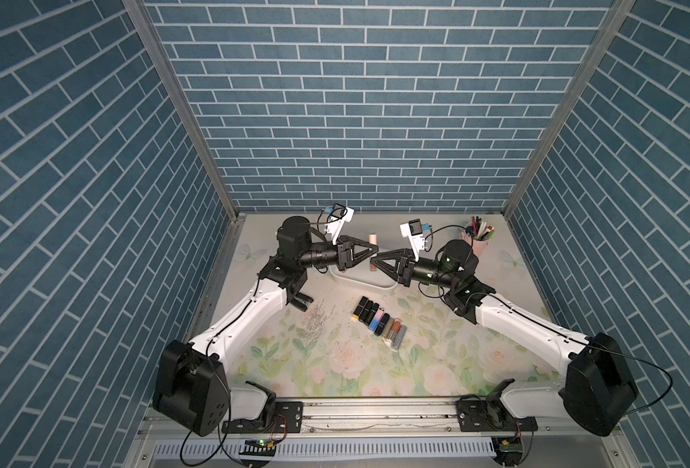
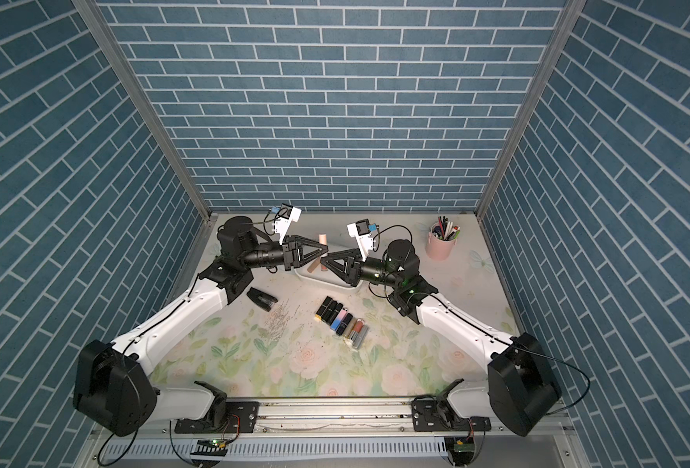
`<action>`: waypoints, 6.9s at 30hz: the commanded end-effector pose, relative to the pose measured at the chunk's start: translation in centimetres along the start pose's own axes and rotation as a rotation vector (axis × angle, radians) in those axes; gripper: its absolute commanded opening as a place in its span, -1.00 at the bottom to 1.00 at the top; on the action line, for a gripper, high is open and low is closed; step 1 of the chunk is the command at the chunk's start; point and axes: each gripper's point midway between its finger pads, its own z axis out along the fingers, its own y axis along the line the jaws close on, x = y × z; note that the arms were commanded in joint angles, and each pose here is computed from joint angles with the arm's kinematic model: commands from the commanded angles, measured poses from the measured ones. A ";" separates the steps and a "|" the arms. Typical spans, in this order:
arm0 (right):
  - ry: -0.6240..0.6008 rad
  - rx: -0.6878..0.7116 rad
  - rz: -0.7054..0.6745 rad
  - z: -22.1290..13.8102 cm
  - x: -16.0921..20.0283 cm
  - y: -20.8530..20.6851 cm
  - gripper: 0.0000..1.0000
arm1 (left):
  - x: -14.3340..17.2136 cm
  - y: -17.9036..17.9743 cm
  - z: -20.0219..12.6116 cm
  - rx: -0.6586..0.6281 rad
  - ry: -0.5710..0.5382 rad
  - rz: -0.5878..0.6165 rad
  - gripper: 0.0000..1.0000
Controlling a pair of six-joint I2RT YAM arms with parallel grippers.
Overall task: Put the lipstick into the storage box
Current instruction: Pick up the lipstick at the center of the board, then place the lipstick in the storage box, then pick up the lipstick at the center of the board.
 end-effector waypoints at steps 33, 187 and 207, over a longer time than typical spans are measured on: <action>0.252 0.878 0.298 -11.1 9.2 -13.6 0.56 | 2.5 19.9 0.7 -0.831 0.326 0.036 -1.00; 0.796 1.175 0.448 -13.2 29.9 -13.0 -0.30 | 6.2 15.9 -2.4 -0.887 0.267 0.035 0.35; 0.356 0.858 0.180 -6.8 11.7 -11.7 -0.70 | 2.5 12.8 -2.9 -0.458 0.026 -0.178 0.83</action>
